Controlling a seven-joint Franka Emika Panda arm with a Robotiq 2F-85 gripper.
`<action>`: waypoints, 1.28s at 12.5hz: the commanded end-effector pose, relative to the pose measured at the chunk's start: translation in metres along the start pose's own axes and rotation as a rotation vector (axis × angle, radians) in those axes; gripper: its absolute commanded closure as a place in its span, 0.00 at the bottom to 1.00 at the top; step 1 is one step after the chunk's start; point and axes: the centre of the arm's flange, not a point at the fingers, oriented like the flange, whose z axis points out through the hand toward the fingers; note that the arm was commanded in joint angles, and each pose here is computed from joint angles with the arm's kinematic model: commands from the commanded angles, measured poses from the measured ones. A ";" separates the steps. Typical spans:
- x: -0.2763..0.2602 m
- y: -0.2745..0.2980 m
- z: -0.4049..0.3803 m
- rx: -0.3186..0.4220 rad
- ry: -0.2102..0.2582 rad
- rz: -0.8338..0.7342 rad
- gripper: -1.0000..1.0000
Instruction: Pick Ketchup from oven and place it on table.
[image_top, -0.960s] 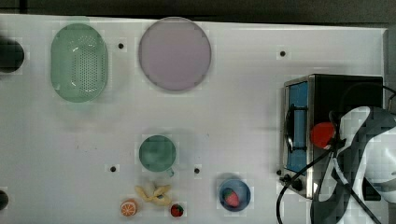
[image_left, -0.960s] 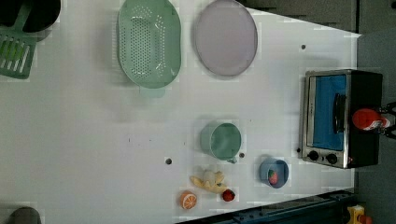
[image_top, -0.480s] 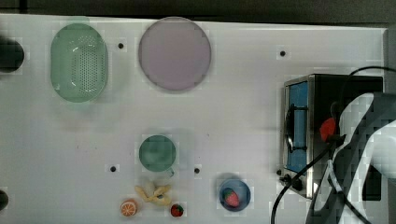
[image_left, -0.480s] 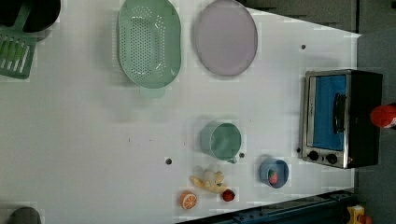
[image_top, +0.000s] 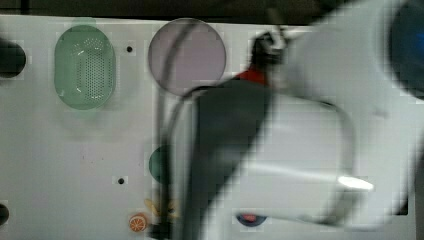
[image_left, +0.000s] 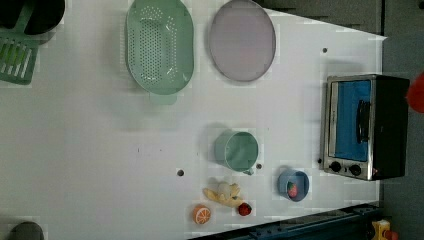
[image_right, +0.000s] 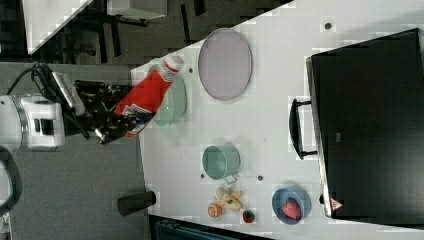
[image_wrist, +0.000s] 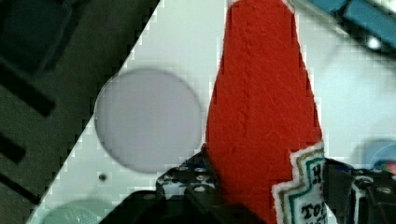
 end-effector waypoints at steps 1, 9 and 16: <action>-0.012 -0.009 0.054 -0.092 -0.086 -0.015 0.39; -0.057 0.022 0.257 -0.211 -0.082 -0.089 0.39; -0.061 0.052 0.420 -0.239 -0.036 -0.096 0.38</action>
